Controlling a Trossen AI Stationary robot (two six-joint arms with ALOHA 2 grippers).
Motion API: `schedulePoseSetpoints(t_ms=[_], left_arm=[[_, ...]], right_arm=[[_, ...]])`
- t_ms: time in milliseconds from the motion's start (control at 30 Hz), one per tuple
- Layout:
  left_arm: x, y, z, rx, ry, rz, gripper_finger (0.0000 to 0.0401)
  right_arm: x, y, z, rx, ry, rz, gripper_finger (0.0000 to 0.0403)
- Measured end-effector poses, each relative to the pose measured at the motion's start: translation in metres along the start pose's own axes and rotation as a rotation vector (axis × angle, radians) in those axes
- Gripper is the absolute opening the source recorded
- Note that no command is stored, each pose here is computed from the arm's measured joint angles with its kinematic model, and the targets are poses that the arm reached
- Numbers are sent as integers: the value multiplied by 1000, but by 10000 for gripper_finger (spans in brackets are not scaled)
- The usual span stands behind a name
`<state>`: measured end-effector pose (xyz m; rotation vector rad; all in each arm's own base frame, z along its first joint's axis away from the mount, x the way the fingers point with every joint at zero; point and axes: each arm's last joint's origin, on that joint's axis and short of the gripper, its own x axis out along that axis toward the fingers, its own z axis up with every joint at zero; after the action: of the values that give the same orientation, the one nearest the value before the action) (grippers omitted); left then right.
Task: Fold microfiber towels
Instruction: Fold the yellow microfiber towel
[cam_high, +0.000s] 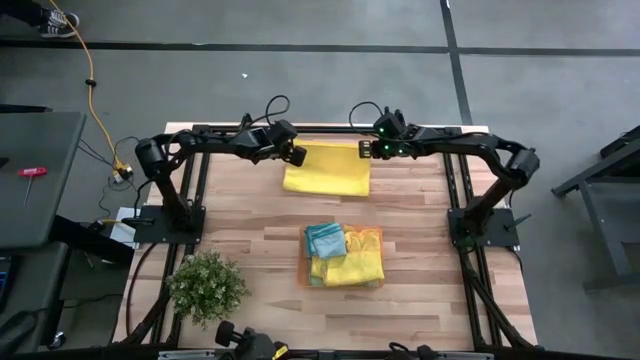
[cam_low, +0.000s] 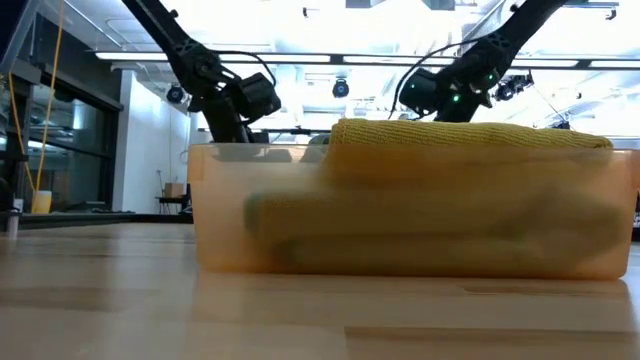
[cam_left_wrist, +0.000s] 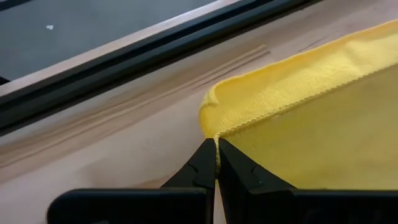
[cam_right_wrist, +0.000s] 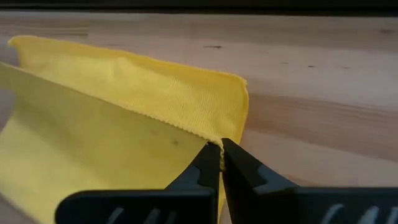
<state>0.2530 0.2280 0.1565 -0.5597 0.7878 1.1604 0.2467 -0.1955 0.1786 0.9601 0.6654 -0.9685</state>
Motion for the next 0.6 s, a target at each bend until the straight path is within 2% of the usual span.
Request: schedulePoseSetpoints(t_ms=[233, 600], left_arm=[[1, 1, 2, 35, -32, 35, 0], [2, 3, 6, 35, -56, 35, 0]], right_arm=[[27, -4, 0, 61, 2, 0, 0], [32, -10, 7, 85, -20, -3, 0]])
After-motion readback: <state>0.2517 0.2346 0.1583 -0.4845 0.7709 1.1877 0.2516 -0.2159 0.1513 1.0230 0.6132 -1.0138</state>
